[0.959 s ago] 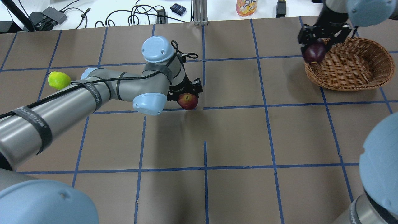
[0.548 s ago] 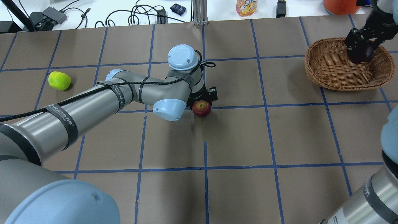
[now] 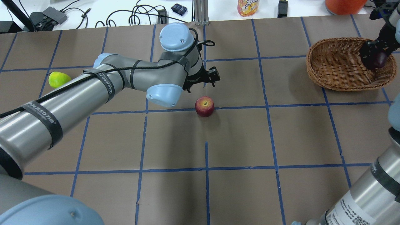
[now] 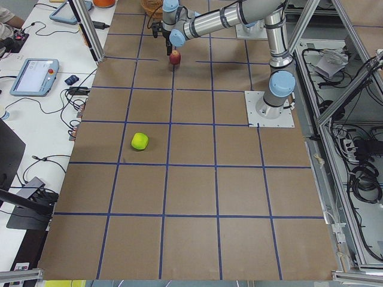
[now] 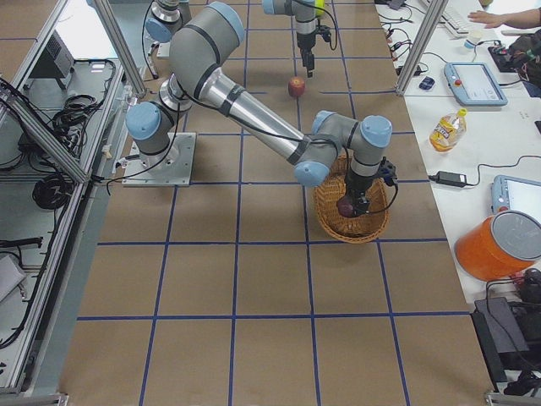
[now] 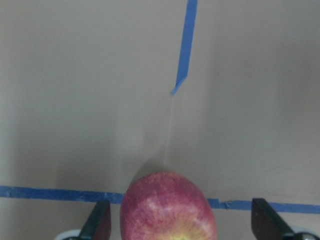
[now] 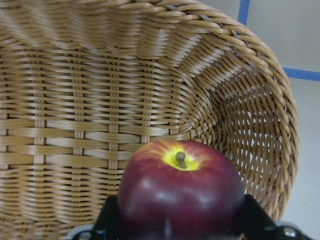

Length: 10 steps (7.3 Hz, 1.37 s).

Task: Put all apples into basket
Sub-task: 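Raise the right gripper from the basket while left moves to green apple, then grasp the bright red apple with right gripper while left grasps green apple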

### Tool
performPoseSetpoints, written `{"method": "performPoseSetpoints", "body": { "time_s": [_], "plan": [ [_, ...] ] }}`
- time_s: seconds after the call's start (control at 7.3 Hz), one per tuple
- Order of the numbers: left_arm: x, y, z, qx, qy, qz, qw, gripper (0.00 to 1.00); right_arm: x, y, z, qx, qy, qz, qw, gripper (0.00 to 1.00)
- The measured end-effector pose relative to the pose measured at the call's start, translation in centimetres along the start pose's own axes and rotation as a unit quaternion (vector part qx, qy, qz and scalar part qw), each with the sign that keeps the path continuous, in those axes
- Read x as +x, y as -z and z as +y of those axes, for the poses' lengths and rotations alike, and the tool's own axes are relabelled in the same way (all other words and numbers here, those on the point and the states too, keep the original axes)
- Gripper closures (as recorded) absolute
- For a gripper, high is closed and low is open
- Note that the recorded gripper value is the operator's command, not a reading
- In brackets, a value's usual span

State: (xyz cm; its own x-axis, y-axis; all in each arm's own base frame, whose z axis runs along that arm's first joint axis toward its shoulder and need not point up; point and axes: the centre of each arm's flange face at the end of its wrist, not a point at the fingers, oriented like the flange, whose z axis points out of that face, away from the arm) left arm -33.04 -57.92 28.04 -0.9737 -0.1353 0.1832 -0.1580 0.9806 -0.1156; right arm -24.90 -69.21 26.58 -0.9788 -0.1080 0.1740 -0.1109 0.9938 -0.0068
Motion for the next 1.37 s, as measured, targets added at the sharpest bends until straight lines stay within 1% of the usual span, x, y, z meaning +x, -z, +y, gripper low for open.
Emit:
{"method": "performPoseSetpoints", "body": {
  "time_s": [0.14,0.27,0.41,0.55,0.69,0.82,0.96,1.1,1.23,1.37],
  "plan": [
    [-0.9,3.1,-1.8,0.0,-0.01,0.006,0.9999,0.0,0.2,-1.4,-0.3,0.004,-0.003,0.003,1.0,0.01],
    [-2.2,6.0,-3.1,-0.007,-0.025,0.005,0.9997,0.0,0.3,-2.1,-0.5,0.006,-0.005,0.003,1.0,0.0],
    [-4.6,8.5,-4.0,-0.026,-0.055,-0.004,0.9981,0.0,0.3,-2.3,-0.6,0.007,-0.007,0.002,0.9999,0.0],
    [-7.8,10.7,-4.5,-0.052,-0.091,-0.013,0.9944,0.0,0.3,-2.0,-0.5,0.008,-0.007,0.002,0.9999,0.0],
    [-11.2,12.7,-5.1,-0.067,-0.113,-0.016,0.9913,0.0,0.1,-1.2,-0.3,0.007,-0.007,0.0,1.0,0.0],
    [-14.5,14.3,-6.1,-0.065,-0.115,-0.02,0.9911,0.0,-0.7,0.6,-0.1,0.004,-0.002,-0.008,1.0,0.0],
    [-19.2,15.4,-8.0,-0.058,-0.097,-0.031,0.9932,0.0,-3.0,3.2,-0.1,-0.001,-0.001,-0.031,0.9995,0.0],
    [-25.5,15.5,-10.3,-0.057,-0.076,-0.041,0.9946,0.0,-7.8,6.3,-0.4,-0.012,-0.016,-0.065,0.9977,0.0],
    [-31.4,15.0,-12.1,-0.054,-0.077,-0.047,0.9945,0.0,-14.1,9.3,-1.0,-0.023,-0.039,-0.091,0.9948,0.0],
    [-35.8,14.4,-13.6,-0.042,-0.089,-0.052,0.9938,0.0,-21.3,11.7,-1.6,-0.03,-0.052,-0.11,0.9921,0.0]
  ]
}}
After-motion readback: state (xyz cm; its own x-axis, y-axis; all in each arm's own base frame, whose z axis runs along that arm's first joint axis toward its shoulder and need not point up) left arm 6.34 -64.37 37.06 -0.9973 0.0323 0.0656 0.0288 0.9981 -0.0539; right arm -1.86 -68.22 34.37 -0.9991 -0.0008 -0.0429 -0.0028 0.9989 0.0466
